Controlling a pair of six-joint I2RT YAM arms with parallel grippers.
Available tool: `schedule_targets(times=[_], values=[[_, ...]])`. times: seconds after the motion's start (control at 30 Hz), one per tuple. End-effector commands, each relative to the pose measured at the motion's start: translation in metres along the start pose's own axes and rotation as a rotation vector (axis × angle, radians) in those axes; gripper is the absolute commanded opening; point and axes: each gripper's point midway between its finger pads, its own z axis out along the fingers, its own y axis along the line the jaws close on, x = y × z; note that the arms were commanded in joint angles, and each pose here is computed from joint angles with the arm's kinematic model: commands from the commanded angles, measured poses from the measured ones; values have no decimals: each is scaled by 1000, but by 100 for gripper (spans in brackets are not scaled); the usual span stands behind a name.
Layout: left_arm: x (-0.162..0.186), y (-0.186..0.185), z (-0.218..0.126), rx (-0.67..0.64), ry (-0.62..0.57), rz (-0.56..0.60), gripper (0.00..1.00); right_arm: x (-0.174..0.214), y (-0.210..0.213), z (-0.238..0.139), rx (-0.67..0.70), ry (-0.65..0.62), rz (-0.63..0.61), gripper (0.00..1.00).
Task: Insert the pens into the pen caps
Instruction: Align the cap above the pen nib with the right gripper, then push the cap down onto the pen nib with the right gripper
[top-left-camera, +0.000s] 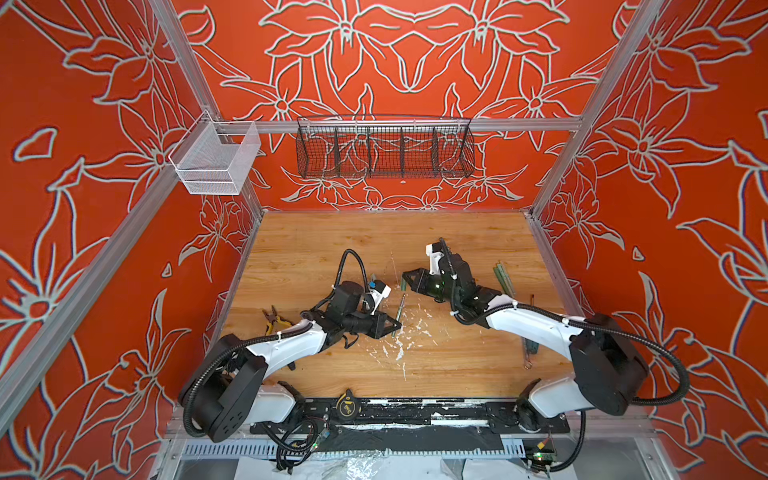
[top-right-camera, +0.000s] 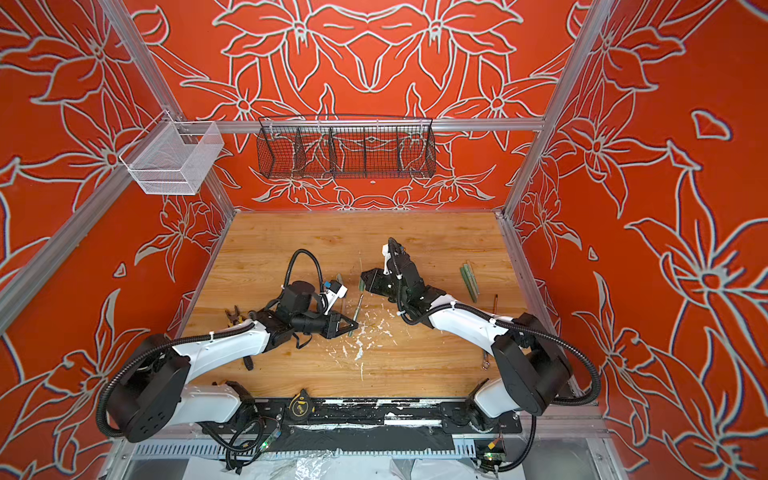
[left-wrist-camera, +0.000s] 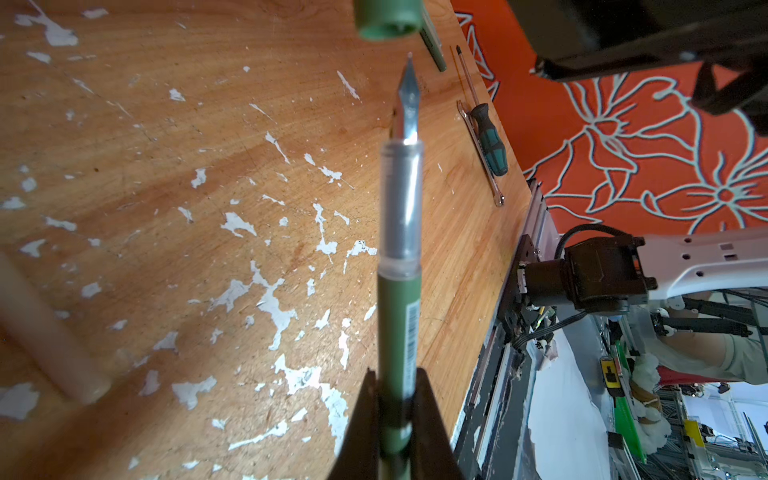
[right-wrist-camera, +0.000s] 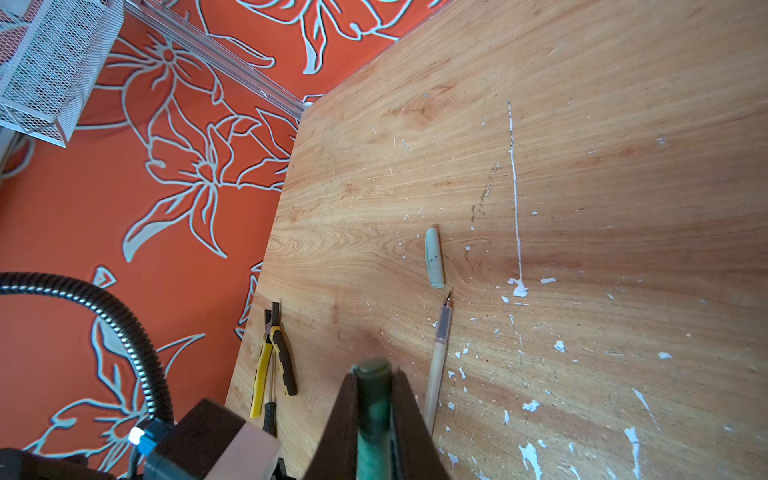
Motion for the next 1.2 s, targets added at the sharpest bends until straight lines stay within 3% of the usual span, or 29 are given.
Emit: schedule_targets(times=[0.0, 1.17], values=[[-13, -7, -5, 20, -43, 28, 0, -5, 3, -1, -9, -16, 5, 10], [-30, -4, -15, 25, -99, 23, 0, 20, 13, 12, -67, 31, 13, 10]])
